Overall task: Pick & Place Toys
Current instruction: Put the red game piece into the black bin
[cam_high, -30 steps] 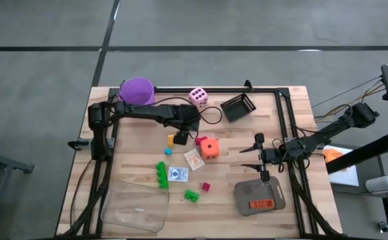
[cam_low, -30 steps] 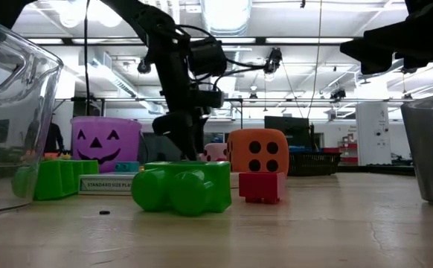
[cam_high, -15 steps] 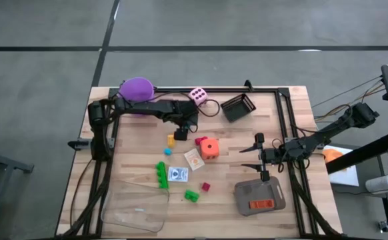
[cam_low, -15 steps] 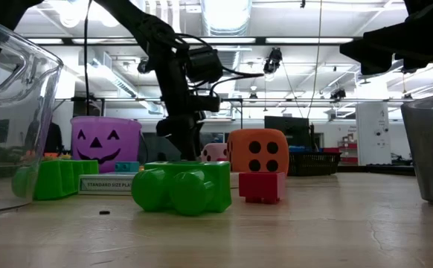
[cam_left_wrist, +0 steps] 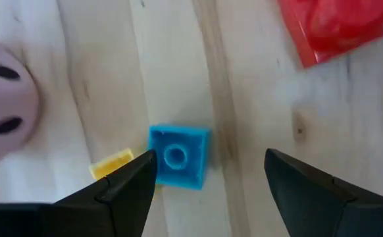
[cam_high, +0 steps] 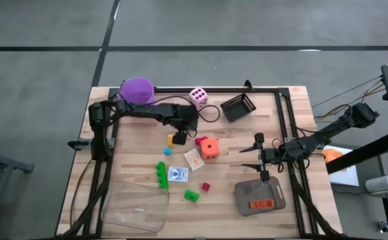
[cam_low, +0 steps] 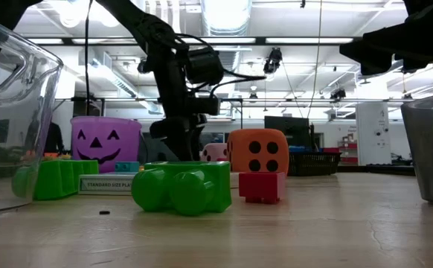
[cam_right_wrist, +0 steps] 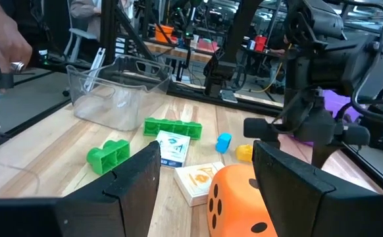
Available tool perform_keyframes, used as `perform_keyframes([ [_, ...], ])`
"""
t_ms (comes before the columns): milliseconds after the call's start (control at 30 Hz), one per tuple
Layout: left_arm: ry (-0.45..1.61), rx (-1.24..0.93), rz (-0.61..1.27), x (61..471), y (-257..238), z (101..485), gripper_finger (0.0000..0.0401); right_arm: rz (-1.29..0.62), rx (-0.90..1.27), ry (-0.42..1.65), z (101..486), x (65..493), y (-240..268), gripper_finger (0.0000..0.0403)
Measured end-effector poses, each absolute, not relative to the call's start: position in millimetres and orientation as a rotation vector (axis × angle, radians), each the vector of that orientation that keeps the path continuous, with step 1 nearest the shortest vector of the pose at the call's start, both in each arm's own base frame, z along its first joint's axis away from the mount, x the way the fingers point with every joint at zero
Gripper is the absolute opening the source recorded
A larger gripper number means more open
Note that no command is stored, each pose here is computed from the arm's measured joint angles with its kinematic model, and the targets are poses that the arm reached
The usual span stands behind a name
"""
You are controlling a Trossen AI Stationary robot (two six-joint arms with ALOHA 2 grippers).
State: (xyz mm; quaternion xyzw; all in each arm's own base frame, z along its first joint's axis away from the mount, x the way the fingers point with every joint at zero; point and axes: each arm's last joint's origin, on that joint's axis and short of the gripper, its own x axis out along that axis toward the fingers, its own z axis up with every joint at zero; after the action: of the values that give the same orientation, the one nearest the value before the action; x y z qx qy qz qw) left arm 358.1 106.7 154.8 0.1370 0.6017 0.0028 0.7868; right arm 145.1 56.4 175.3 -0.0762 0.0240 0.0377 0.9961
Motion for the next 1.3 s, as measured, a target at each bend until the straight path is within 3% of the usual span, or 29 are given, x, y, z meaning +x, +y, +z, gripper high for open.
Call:
perform_keyframes([
  [733,1.301,0.147,-0.128,356,93,154,0.0280,0.075,-0.150,0.047,175,145,56,0.0238],
  [967,1.194,0.216,-0.141,368,84,157,0.0280,0.075,-0.152,0.048,175,145,56,0.0238],
  [1300,1.066,0.102,-0.064,384,68,162,0.0280,0.070,-0.153,0.049,175,145,56,0.0238],
])
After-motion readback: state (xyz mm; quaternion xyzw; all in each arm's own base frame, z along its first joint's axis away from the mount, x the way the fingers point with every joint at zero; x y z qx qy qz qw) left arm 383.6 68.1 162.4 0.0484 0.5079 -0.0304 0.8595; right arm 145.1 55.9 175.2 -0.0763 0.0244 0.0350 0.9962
